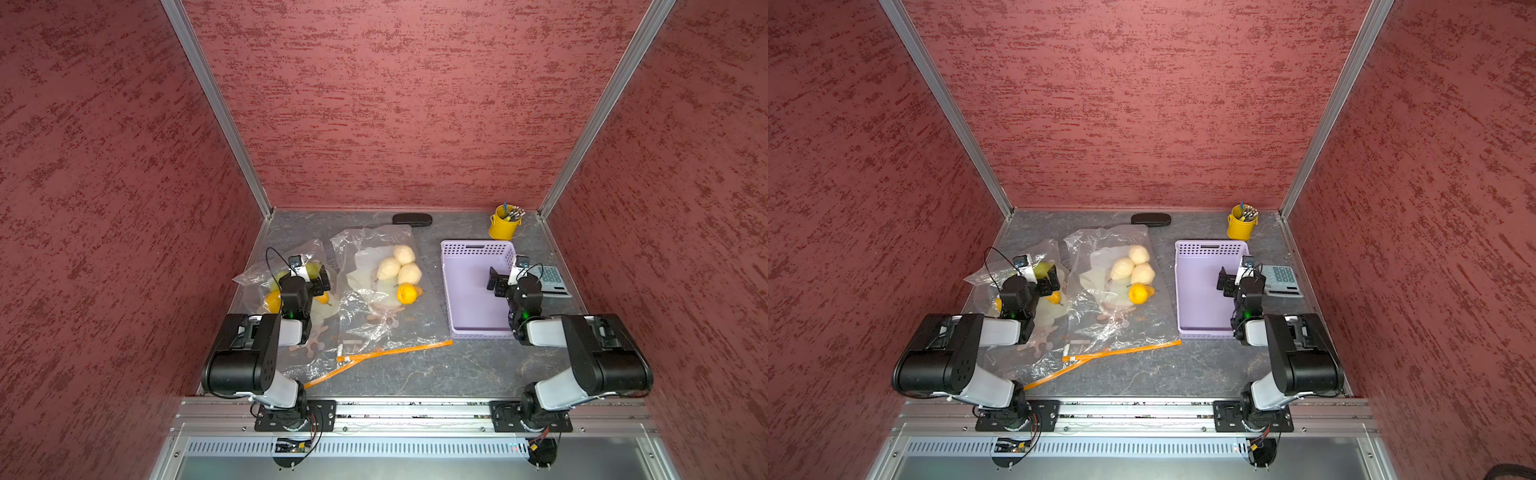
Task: Open the zip-top bag and take out the pear
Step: Pick up the zipper food storage bag at the center of the board.
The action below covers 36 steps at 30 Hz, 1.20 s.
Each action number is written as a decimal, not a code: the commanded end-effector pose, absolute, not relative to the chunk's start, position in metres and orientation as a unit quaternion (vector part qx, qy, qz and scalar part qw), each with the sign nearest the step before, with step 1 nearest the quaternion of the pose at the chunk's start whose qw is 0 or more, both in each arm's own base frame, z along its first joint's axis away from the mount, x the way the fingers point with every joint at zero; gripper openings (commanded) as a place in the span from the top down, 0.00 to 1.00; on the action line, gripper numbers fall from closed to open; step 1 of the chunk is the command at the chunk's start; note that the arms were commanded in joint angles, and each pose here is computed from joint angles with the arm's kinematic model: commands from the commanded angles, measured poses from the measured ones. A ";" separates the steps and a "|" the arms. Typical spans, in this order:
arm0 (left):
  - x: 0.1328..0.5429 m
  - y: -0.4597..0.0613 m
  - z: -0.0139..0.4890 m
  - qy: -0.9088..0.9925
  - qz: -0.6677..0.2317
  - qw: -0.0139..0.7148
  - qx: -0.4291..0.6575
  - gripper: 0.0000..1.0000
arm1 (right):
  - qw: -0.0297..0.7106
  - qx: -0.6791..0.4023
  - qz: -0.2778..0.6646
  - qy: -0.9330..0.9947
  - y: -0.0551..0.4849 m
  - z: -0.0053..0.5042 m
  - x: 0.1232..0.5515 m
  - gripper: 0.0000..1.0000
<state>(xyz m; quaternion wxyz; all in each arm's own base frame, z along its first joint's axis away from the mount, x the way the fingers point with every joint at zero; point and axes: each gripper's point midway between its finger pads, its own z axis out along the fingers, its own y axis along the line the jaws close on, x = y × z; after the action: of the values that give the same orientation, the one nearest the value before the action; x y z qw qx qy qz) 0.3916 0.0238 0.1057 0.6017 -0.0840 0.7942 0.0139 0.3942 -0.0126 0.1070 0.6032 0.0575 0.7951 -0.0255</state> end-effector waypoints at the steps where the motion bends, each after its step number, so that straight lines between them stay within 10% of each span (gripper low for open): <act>1: 0.398 0.024 0.116 0.783 0.016 0.616 -0.083 0.01 | 0.620 0.063 -0.031 0.782 -0.014 0.119 0.401 0.01; 10: 0.398 -0.015 0.199 0.767 0.078 0.636 -0.038 0.00 | 0.644 0.036 -0.048 0.763 0.006 0.193 0.390 0.01; 17: 0.360 -0.064 0.250 0.801 -0.130 0.578 -0.091 0.00 | 0.626 -0.117 0.040 0.770 0.122 0.239 0.341 0.01; 36: 0.283 -0.047 0.183 0.848 -0.208 0.442 -0.205 0.00 | 0.517 -0.506 0.084 0.686 0.395 0.119 0.174 0.01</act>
<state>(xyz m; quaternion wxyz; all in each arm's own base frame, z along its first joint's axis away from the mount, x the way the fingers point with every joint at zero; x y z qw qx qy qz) 0.2828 -0.0433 0.1802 0.4445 -0.2026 0.8517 -0.1896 0.1666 0.3758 0.1066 0.4738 -0.5172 0.7052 0.1032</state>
